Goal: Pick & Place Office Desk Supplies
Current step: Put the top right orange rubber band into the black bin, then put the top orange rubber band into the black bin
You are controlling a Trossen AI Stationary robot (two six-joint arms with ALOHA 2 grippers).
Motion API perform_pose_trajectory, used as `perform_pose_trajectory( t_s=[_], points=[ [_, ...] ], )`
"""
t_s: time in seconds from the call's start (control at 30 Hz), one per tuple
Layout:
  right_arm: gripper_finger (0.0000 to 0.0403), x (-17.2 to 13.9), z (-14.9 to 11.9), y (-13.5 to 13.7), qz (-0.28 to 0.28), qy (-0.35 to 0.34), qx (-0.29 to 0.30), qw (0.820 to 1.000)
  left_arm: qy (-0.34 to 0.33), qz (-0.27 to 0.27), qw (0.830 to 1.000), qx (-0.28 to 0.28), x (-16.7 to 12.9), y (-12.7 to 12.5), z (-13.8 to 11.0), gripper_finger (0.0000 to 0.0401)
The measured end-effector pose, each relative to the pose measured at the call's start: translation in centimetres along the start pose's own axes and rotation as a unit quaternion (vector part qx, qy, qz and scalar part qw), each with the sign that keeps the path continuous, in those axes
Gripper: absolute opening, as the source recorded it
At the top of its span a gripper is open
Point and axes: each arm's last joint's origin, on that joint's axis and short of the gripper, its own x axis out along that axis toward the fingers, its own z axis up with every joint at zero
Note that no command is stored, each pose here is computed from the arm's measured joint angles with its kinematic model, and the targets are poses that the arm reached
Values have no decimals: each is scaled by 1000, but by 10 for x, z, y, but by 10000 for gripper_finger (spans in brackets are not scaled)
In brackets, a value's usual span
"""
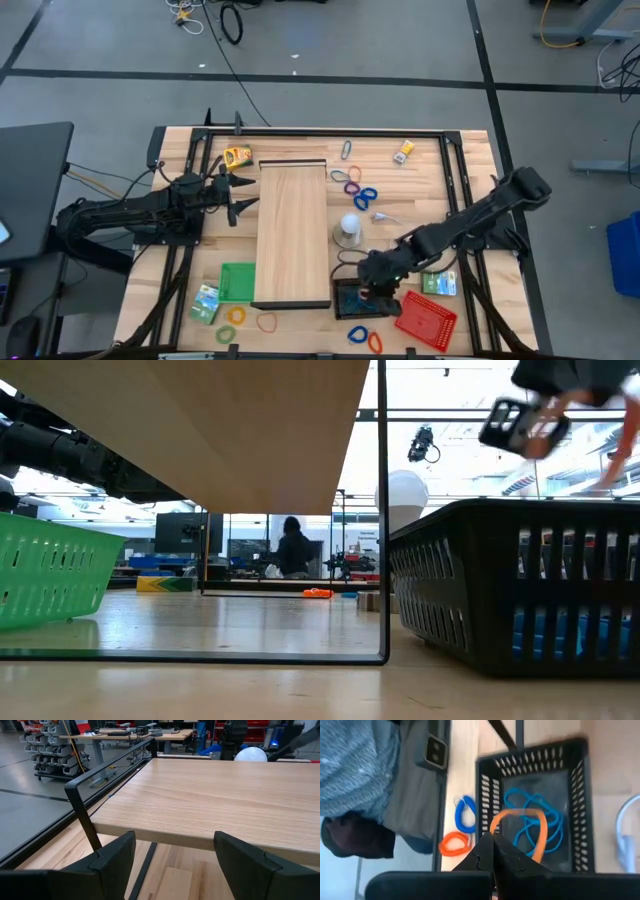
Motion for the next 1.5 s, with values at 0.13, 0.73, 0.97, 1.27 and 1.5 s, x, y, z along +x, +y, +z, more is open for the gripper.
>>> perform_pose_trajectory(
  t_s=[0.13, 0.73, 0.97, 1.27, 1.5],
  points=[
    [0, 18, -2, -5, -5, 28, 12, 1000, 0, 0, 1000, 0, 0, 0, 0, 273],
    [165, 32, -2, -10, -42, 16, 16, 999, 0, 0, 1000, 6, 0, 0, 0, 273],
    [182, 17, 14, -3, -85, -104, -68, 989, 0, 0, 1000, 9, 0, 0, 0, 273],
    [163, -38, 20, 4, -154, -217, -188, 945, 0, 0, 1000, 9, 0, 0, 0, 273],
    [162, -73, -4, -38, -192, -300, -202, 912, -1, 0, 1000, 8, 0, 0, 0, 273]
  ],
)
